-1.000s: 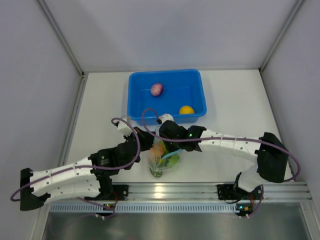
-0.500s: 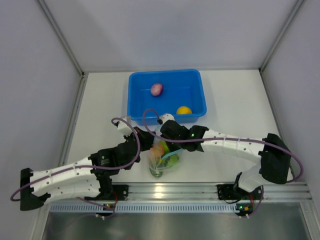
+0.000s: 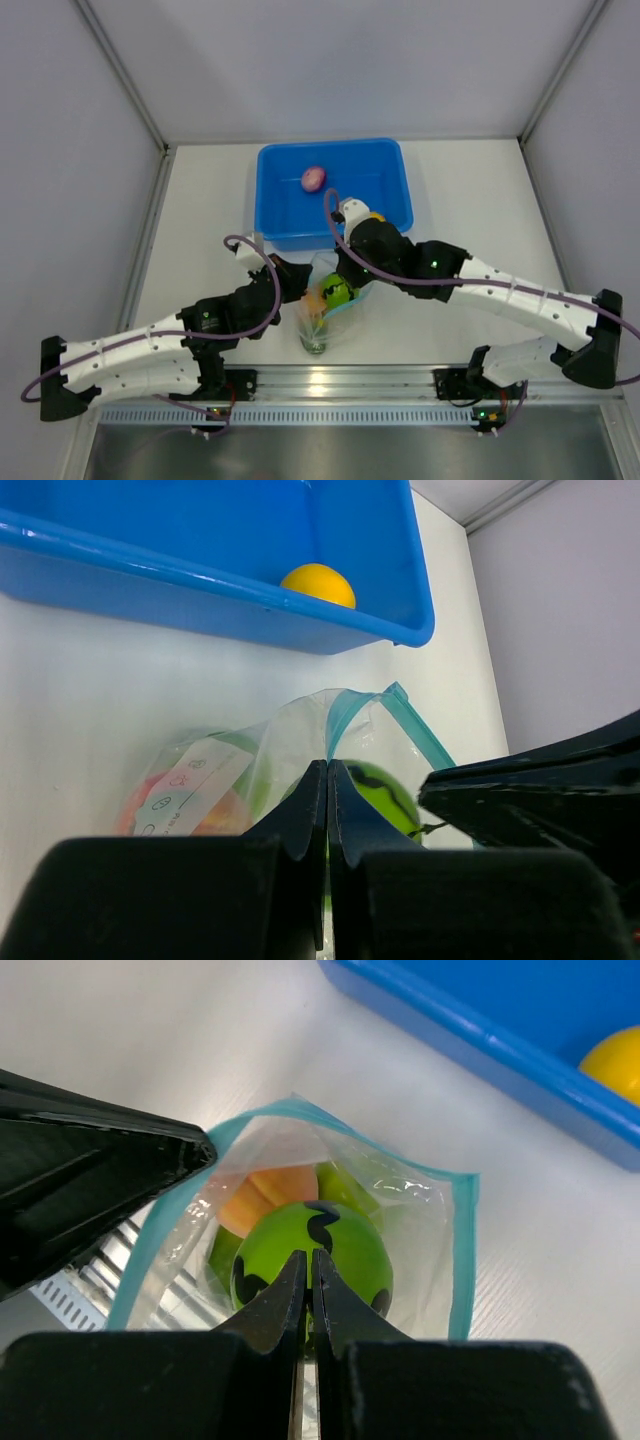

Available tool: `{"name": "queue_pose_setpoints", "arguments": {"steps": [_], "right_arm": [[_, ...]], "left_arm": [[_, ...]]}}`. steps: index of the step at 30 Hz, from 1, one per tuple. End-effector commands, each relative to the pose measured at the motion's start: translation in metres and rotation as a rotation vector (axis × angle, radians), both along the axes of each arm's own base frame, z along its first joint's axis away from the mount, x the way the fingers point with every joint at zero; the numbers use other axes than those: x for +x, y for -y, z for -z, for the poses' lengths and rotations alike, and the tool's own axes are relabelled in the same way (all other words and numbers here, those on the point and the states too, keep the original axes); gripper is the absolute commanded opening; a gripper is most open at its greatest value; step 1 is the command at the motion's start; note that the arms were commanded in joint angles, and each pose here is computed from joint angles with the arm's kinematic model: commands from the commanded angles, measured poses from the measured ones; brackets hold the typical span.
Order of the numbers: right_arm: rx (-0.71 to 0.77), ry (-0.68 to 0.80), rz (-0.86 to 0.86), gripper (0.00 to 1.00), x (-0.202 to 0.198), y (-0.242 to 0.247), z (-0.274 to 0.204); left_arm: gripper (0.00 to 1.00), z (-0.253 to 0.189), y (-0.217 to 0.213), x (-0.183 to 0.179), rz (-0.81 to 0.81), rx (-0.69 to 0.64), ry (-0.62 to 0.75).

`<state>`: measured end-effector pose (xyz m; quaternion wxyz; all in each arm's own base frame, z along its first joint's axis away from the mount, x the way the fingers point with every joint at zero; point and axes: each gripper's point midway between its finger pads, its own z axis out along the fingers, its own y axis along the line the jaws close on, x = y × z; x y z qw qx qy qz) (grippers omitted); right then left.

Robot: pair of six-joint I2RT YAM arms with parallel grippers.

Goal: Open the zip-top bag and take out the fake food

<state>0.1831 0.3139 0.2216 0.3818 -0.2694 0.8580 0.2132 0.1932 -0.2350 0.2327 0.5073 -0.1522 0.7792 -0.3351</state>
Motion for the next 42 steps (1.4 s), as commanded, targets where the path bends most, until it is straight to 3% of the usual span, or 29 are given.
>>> {"name": "queue_pose_setpoints", "arguments": {"steps": [1,13,19,34,42], "right_arm": [[0.098,0.096,-0.017,0.0,0.001,0.0,-0.057],[0.138,0.325,0.102,0.0,0.028,0.044,-0.169],[0.095,0.353,0.23,0.0,0.066,0.068,-0.183],[-0.061,0.286,0.46,0.0,0.201,0.083,-0.076],[-0.108,0.235,0.4,0.0,0.256,0.054,0.002]], "left_arm": [[0.0,-0.013,0.005,-0.001,0.008,-0.05,0.008],[0.0,-0.013,0.003,0.0,-0.002,-0.056,0.009],[0.0,-0.012,0.001,0.001,-0.014,-0.057,0.009],[0.0,-0.011,0.002,0.0,-0.006,-0.054,0.007],[0.0,-0.021,-0.001,0.002,-0.018,-0.054,0.029]]}}
